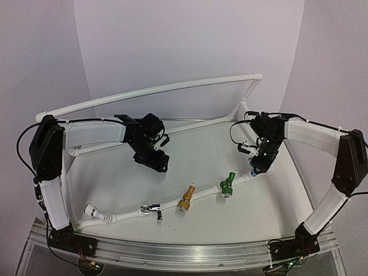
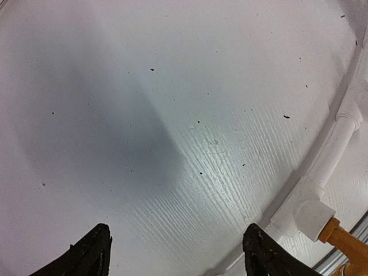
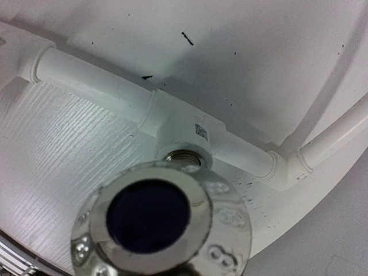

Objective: Install the water faucets
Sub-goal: Move the pipe with the faucet installed to the center of the board, then screw the water faucet onto the adaptor.

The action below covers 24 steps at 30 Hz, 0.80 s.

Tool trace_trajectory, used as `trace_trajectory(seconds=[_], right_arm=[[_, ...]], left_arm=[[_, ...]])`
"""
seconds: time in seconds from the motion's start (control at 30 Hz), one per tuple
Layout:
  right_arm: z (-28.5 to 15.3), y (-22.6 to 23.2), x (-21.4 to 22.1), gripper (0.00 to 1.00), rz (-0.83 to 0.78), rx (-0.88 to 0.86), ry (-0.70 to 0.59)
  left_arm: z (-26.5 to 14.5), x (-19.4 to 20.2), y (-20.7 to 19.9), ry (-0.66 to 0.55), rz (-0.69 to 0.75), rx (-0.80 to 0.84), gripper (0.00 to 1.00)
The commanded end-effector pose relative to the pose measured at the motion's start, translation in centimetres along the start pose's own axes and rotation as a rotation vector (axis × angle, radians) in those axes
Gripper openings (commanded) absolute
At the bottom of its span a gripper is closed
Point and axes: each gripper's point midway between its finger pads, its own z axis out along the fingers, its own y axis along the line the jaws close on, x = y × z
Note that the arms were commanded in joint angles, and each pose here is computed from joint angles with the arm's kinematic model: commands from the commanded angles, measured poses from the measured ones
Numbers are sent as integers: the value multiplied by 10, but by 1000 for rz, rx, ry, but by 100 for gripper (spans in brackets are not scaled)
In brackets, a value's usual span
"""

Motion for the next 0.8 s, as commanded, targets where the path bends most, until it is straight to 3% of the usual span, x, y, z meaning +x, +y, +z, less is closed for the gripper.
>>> trace_trajectory(seconds=[0.0, 0.2, 0.77], right_arm=[[-38, -8, -41, 44, 135, 10, -190], [-44, -12, -45, 54, 134, 20, -205], [-41, -42, -47, 55, 137, 100, -173]], left_arm=[[-18, -12, 2, -66, -8, -4, 79], [-19, -14, 2, -70, -7, -5, 79], [-19, -13, 4, -66, -8, -7, 80]])
